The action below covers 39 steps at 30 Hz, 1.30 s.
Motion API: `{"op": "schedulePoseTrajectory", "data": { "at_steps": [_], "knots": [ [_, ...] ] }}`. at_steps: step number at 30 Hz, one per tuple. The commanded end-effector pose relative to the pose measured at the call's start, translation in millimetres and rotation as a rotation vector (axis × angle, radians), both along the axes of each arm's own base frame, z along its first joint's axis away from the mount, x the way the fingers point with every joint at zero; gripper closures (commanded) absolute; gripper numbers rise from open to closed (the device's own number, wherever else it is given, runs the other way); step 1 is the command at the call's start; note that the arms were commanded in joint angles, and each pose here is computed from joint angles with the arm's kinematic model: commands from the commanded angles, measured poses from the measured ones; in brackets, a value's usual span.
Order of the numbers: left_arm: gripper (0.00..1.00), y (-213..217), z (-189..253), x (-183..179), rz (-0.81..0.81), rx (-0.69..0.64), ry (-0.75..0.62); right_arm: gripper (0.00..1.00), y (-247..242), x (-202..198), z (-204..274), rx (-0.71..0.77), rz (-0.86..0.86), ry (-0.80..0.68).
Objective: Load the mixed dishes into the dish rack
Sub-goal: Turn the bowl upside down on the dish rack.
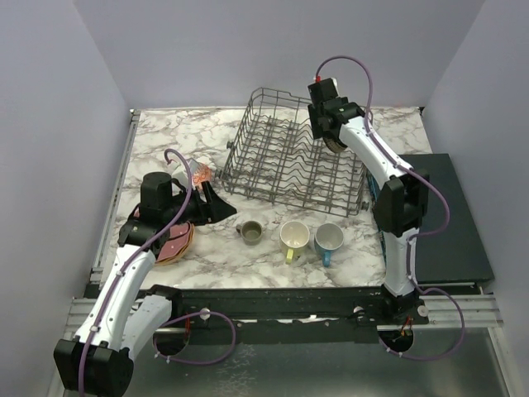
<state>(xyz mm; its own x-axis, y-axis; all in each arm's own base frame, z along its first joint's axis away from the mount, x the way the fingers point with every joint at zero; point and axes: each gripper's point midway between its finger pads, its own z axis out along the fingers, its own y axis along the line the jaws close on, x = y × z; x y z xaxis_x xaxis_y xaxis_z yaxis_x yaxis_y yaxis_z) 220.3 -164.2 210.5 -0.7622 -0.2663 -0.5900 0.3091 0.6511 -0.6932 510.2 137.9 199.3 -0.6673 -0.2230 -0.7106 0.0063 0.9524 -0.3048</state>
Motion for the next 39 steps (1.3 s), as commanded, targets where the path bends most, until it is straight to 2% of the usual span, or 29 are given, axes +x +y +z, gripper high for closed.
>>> {"op": "schedulePoseTrajectory", "data": {
  "at_steps": [1, 6, 9, 39],
  "knots": [
    [0.35, -1, 7, -1, -0.011, -0.017, -0.04, 0.57, -19, 22, 10, -0.104, -0.058, -0.064],
    [0.35, -1, 8, -1, -0.007, -0.018, -0.046, 0.57, -32, 36, -3, -0.139, -0.098, -0.06],
    [0.35, -1, 7, -1, -0.007, -0.017, -0.044, 0.58, -40, 42, -12, -0.21, -0.096, -0.044],
    [0.35, 0, 3, 1, 0.001, -0.013, -0.029, 0.6, -62, 85, -61, -0.362, -0.119, -0.032]
  ]
}}
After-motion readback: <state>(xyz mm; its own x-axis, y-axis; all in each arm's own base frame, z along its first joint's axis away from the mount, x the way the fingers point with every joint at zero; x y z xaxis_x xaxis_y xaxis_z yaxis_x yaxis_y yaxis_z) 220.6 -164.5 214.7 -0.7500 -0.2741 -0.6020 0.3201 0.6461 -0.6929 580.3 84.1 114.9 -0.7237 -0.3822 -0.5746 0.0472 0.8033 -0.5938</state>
